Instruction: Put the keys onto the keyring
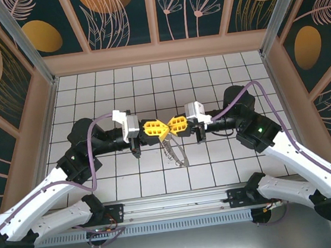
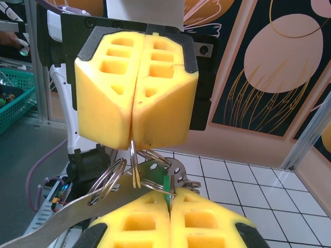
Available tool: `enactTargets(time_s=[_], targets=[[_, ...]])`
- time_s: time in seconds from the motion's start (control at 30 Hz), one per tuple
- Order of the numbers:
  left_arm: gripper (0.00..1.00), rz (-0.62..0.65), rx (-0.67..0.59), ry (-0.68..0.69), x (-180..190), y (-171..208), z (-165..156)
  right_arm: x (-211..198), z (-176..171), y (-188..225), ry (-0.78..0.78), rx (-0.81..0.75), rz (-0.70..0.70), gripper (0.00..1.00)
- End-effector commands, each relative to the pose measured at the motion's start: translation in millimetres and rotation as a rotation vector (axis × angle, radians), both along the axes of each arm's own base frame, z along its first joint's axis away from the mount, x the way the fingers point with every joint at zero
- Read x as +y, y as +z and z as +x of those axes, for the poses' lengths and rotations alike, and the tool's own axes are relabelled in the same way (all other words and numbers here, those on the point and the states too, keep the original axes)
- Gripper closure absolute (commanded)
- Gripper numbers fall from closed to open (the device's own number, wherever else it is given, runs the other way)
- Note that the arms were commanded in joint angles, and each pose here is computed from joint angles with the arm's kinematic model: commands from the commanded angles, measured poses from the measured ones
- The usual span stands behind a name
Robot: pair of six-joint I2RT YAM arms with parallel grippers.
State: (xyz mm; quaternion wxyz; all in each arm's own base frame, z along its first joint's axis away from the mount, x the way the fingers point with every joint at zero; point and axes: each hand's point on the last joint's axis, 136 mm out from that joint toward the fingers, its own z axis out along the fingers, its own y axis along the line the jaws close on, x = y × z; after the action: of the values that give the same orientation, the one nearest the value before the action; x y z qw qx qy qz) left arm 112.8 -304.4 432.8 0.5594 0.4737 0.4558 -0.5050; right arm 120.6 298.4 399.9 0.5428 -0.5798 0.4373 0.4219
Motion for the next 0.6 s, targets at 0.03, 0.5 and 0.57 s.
enactTargets(time_s=[0.03,0.5,0.57], targets=[[1.0,-0.033,-0.053,0.017,6.5,17.5,-4.0,-9.7,2.7,13.8,-0.065,-0.064,0.03,1.0],[1.0,0.025,-0.043,0.125,13.9,0.3,9.3,-24.3,11.2,36.4,-0.188,-0.18,0.098,1.0],[1.0,0.03,-0.041,0.131,13.6,-2.0,10.6,-24.7,13.5,39.4,-0.203,-0.194,0.107,1.0]])
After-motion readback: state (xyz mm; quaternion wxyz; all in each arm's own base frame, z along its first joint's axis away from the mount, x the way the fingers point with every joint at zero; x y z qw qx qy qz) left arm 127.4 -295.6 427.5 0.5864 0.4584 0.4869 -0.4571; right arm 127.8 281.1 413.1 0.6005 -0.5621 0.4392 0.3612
